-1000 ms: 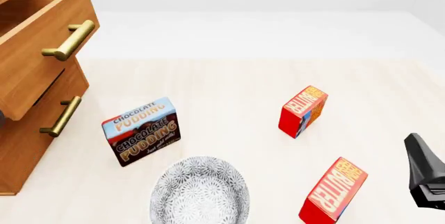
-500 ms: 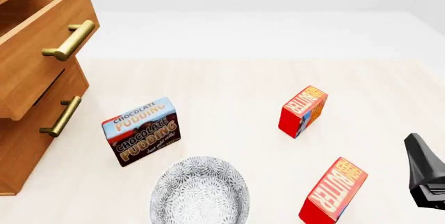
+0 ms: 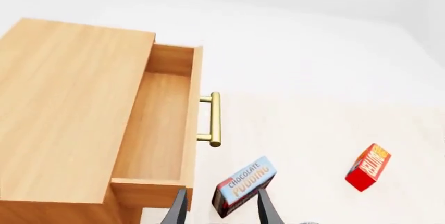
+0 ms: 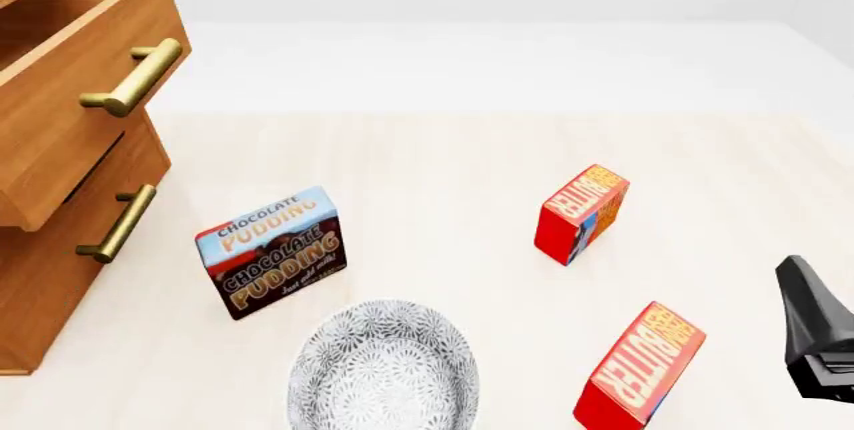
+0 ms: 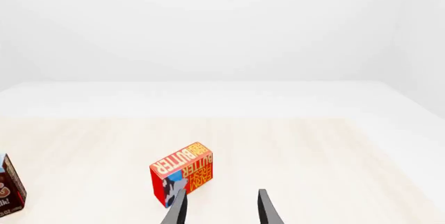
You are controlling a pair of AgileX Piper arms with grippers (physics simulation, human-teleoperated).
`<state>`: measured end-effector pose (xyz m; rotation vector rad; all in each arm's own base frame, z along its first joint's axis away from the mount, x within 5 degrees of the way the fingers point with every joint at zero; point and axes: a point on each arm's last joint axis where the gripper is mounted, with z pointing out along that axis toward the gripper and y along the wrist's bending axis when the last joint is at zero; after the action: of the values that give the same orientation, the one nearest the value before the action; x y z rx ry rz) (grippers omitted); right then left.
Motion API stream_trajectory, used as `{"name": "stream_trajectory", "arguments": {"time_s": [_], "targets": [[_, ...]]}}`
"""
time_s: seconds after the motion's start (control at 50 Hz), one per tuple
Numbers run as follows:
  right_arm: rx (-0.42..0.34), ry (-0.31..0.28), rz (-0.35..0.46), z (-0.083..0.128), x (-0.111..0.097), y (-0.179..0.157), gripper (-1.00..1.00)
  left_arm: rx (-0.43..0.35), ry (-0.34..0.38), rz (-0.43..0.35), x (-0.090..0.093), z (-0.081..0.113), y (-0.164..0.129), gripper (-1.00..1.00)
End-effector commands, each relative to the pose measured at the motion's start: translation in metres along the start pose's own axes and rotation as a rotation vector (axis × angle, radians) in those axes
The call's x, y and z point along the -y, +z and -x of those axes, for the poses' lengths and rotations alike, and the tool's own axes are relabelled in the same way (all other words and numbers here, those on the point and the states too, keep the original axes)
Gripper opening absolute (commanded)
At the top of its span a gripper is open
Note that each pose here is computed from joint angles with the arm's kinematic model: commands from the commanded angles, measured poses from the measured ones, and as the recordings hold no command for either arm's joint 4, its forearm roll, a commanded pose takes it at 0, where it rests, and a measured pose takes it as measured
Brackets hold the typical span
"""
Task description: Put the butter at the front in the top drawer of the cabinet and close it.
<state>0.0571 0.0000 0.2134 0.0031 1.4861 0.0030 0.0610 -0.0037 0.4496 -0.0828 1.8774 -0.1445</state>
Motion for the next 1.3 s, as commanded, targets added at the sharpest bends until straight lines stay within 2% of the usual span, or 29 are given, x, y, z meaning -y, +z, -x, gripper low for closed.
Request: {"name": "stream_trajectory", "arguments": {"time_s": [0.02, 0.1, 0.14, 0.38, 0.44, 0.7, 1.02, 1.3], "targets": [[0.001, -0.001, 0.0, 0.0, 0.0, 0.0, 1.0, -0.068, -0.008, 0.007, 0.004, 0.023, 0.014, 1.0], [0.0, -0.001, 0.0, 0.0, 0.0, 0.0, 1.0, -0.121, 0.007, 0.011, 0.005, 0.026, 0.028, 1.0], [0.0, -0.001, 0.0, 0.0, 0.0, 0.0, 1.0, -0.115, 0.003, 0.012, 0.005, 0.028, 0.029, 1.0], [0.001, -0.001, 0.0, 0.0, 0.0, 0.0, 1.0, -0.211, 0.007, 0.044, 0.005, 0.048, 0.062, 1.0], [0.001, -0.001, 0.0, 0.0, 0.0, 0.0, 1.0, -0.232, -0.012, 0.038, 0.008, 0.053, 0.067, 1.0], [0.001, -0.001, 0.0, 0.0, 0.0, 0.0, 1.0, -0.334, -0.036, 0.096, 0.0, 0.049, 0.077, 1.0], [0.001, -0.001, 0.0, 0.0, 0.0, 0.0, 1.0, -0.345, -0.032, 0.141, -0.008, 0.052, 0.078, 1.0], [0.001, -0.001, 0.0, 0.0, 0.0, 0.0, 1.0, -0.375, -0.051, 0.152, -0.011, 0.036, 0.089, 1.0]]}}
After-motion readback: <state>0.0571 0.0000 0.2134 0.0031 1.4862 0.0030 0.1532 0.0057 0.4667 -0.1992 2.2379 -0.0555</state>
